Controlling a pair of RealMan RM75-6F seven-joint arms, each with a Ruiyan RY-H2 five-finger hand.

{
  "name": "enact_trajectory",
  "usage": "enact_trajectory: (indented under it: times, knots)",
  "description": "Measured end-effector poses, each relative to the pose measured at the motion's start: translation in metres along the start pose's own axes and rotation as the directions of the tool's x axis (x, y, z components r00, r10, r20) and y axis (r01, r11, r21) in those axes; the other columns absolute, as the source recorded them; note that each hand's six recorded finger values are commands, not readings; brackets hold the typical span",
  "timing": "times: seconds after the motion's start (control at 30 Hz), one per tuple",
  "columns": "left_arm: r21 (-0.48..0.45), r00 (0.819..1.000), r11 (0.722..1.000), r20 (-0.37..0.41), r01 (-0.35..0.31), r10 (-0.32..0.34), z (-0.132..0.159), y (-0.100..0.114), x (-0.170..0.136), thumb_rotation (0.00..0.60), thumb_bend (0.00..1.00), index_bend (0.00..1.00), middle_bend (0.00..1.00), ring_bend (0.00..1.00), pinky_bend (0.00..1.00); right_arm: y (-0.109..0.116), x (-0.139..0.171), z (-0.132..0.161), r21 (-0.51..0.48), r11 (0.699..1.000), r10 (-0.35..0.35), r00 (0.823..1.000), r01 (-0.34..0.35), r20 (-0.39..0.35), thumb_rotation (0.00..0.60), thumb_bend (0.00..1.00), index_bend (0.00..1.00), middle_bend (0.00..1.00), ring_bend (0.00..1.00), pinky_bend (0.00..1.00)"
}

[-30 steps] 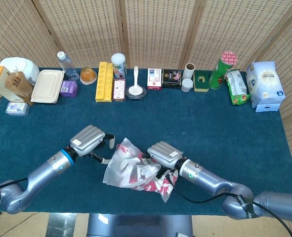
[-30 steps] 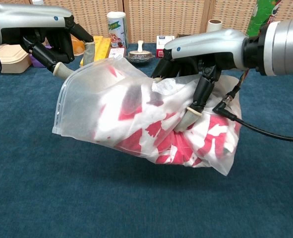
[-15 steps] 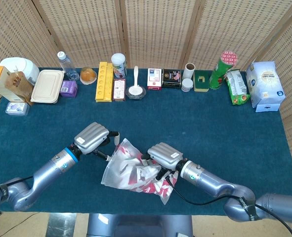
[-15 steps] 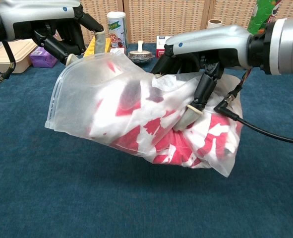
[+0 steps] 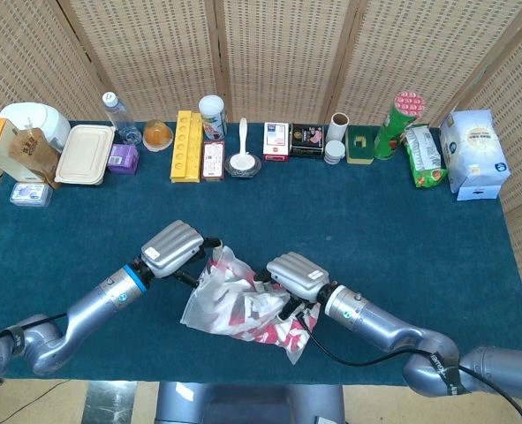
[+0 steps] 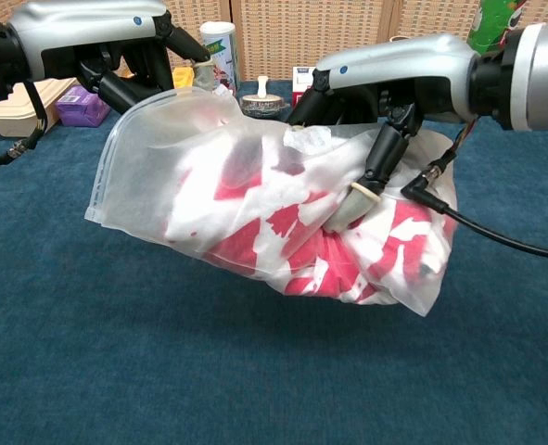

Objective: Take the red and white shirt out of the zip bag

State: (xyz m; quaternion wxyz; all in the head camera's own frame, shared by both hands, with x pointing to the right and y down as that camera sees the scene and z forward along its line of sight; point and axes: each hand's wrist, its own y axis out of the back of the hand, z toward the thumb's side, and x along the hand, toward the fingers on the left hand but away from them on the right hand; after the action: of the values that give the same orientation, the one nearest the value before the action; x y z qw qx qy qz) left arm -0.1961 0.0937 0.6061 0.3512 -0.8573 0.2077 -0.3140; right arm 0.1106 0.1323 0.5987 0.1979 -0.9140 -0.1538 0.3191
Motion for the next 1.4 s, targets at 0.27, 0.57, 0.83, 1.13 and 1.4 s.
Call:
enact_trajectory:
  times: [0.27,0.57,0.83,1.13,1.4]
  knots:
    - [0.082,0.999,0.996,0.026,-0.026,0.024,-0.004,-0.001,0.008,0.357,0.13,0.52,1.0,0.93,0.9,0.0,0.002,0.003,-0.016,1.0,0.001,1.0,-0.001,-0.013,0.6,0.15,0.82,0.82,1.0,1.0]
    - [0.035,0.998,0.999,0.057,-0.015,0.013,0.005,-0.007,0.013,0.377,0.13,0.52,1.0,0.93,0.9,0.002,0.003,0.003,-0.033,0.999,-0.006,1.0,0.006,-0.019,0.6,0.15,0.82,0.82,1.0,1.0]
    - [0.028,0.997,0.999,0.07,0.025,-0.027,0.01,-0.016,0.014,0.381,0.29,0.52,1.0,0.93,0.9,0.007,0.004,0.007,-0.055,0.998,-0.022,0.999,0.02,-0.031,0.6,0.15,0.82,0.82,1.0,1.0]
    - [0.05,0.996,0.997,0.064,0.061,-0.064,0.011,-0.023,0.014,0.597,0.54,0.72,1.0,0.95,0.91,0.009,0.004,0.009,-0.1,0.995,-0.031,0.999,0.027,-0.04,0.6,0.15,0.82,0.82,1.0,1.0]
    - [0.022,0.997,0.997,0.02,0.072,-0.073,0.001,-0.025,0.009,0.6,0.54,0.76,1.0,0.96,0.92,0.005,0.001,0.009,-0.121,0.992,-0.028,0.998,0.022,-0.048,0.6,0.15,0.82,0.82,1.0,1.0]
